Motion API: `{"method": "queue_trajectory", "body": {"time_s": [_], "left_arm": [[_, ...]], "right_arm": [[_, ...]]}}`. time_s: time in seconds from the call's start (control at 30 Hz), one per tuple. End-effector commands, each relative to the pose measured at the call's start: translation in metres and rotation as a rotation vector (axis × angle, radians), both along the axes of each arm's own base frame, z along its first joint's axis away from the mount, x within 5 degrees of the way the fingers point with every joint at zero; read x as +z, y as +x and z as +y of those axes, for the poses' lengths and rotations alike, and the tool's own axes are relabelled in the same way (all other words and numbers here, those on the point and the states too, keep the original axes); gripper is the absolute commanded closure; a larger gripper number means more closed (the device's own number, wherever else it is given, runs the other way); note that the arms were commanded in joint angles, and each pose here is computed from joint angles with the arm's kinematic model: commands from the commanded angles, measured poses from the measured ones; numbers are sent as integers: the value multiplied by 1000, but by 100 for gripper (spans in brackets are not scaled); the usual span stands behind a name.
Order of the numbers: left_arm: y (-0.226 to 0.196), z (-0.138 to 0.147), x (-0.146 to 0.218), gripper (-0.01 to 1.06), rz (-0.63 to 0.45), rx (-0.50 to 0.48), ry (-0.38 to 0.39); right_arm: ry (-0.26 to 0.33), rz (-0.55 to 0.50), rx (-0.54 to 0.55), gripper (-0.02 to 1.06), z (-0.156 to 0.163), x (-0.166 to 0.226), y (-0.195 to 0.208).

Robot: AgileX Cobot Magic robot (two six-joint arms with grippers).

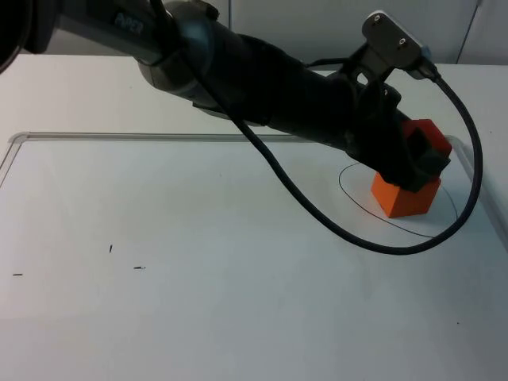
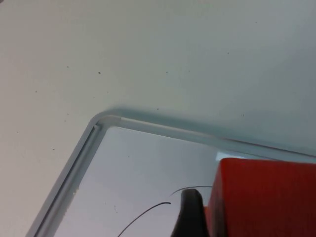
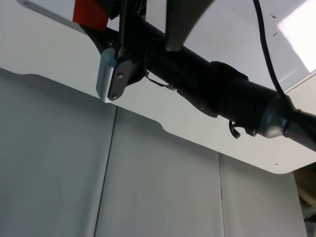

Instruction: Pick up one cube with the left hand and another cube with the right hand. First place the cube in the right hand at the target position, then stack the cube in the left hand on top.

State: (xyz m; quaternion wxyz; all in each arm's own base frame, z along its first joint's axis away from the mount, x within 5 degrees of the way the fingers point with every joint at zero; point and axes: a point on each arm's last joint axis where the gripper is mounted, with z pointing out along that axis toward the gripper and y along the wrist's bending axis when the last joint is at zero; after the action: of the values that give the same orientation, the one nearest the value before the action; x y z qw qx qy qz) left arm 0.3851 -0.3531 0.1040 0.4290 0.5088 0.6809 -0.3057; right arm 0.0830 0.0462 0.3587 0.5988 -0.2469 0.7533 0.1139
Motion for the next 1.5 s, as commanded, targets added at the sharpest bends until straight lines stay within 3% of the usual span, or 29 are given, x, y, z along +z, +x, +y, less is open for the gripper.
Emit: {"method": "queue_trajectory", "body": {"time_s": [0.0,0.23,0.63,0.77,0.9,0.93,1.07,1.1,1.17,1.27,1.37,1.47], "left_arm": [[0,-1,3,42,1,4,-12],[0,-2,6,42,-3,1,-18],[-3,-3,46,42,-17,-16,-96],[-7,-2,78,42,-25,-25,-156],[-17,5,143,42,-103,-31,-242],[-17,5,143,42,-103,-31,-242],[-40,22,225,42,-178,-33,-342],[-40,22,225,42,-178,-33,-342],[-56,34,261,42,-216,-46,-350],[-73,47,288,42,-270,-65,-299],[-99,72,323,42,-318,-49,-194],[-117,89,342,42,-306,-29,-146]], "right_arm": [[6,-11,5,10,0,0,0],[6,-11,5,10,0,0,0],[7,-10,5,10,0,0,-1],[7,-10,5,10,0,0,-1],[7,-10,5,10,0,0,-1],[7,-10,5,10,0,0,-1],[7,-10,5,10,0,0,-1],[7,-10,5,10,0,0,-1],[7,-10,5,10,0,0,-1],[9,-9,6,10,0,0,-1],[9,-9,6,10,0,0,-1],[12,-7,7,10,0,0,-1]]}}
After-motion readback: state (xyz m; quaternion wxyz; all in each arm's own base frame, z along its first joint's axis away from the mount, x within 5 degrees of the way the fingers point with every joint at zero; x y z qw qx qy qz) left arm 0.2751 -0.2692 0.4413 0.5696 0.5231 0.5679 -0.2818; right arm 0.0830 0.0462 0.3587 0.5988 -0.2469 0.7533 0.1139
